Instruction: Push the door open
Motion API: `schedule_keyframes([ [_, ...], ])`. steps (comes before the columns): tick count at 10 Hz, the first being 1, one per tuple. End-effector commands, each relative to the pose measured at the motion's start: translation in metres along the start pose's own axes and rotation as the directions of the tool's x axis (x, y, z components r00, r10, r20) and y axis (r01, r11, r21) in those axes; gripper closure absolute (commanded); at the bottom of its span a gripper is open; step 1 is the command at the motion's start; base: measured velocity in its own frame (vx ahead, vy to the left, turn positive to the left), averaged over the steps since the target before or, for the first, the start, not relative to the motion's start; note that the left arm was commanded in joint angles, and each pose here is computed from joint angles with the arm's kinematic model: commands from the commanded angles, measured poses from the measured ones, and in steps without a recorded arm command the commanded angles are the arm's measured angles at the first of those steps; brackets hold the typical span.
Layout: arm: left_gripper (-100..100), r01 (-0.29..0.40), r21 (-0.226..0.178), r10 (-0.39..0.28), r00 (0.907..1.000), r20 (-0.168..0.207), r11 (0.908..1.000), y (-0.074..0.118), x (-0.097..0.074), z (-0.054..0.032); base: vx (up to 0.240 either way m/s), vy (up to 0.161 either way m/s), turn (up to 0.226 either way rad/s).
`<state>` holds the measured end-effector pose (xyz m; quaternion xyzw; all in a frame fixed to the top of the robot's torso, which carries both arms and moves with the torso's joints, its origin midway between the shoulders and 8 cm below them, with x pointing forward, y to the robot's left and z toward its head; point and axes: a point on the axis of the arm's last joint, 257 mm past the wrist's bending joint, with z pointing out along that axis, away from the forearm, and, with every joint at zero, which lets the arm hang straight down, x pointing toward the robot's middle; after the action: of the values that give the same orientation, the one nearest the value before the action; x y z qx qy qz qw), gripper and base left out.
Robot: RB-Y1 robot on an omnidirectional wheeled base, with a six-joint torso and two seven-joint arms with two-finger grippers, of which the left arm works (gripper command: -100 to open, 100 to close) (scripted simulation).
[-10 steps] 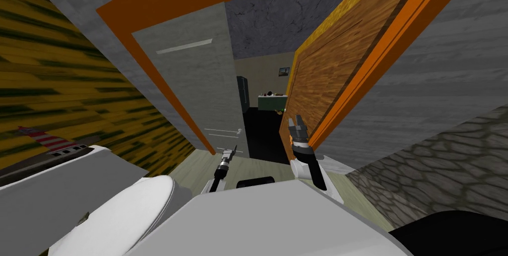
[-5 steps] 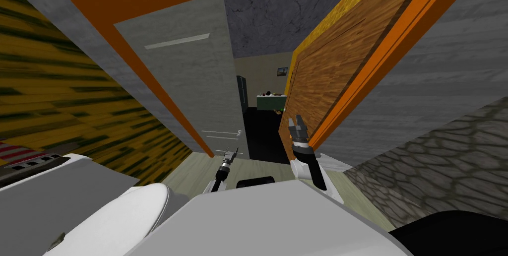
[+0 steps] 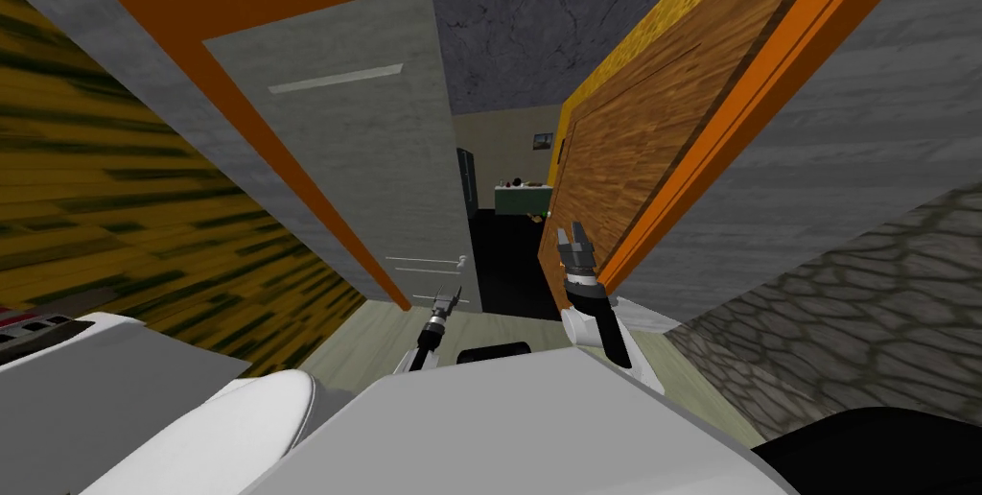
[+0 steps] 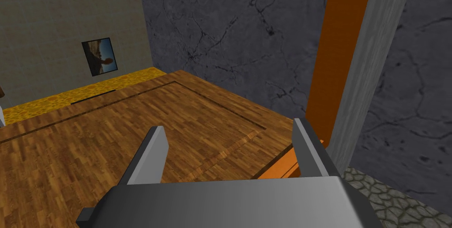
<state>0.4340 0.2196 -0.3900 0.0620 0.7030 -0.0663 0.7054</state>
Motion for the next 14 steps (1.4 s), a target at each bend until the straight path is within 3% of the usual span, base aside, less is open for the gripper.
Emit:
schedule_keyframes([
  [1, -100, -0.003, -0.003, 0.003, 1.0000, 0.000, 1.0000, 0.0010, 0.0001, -0.0001, 0.193, -0.047, -0.014],
  [8, -100, 0.003, -0.016, -0.003, 1.0000, 0.001, 0.9999, -0.0015, 0.0016, 0.0008, 0.179, -0.032, -0.021],
  [9, 100, 0.003, -0.016, -0.003, 1.0000, 0.001, 0.9999, -0.0015, 0.0016, 0.0008, -0.006, 0.005, 0.008],
  [14, 100, 0.003, -0.016, -0.003, 1.0000, 0.001, 0.9999, -0.0015, 0.0016, 0.0008, -0.006, 0.005, -0.006],
])
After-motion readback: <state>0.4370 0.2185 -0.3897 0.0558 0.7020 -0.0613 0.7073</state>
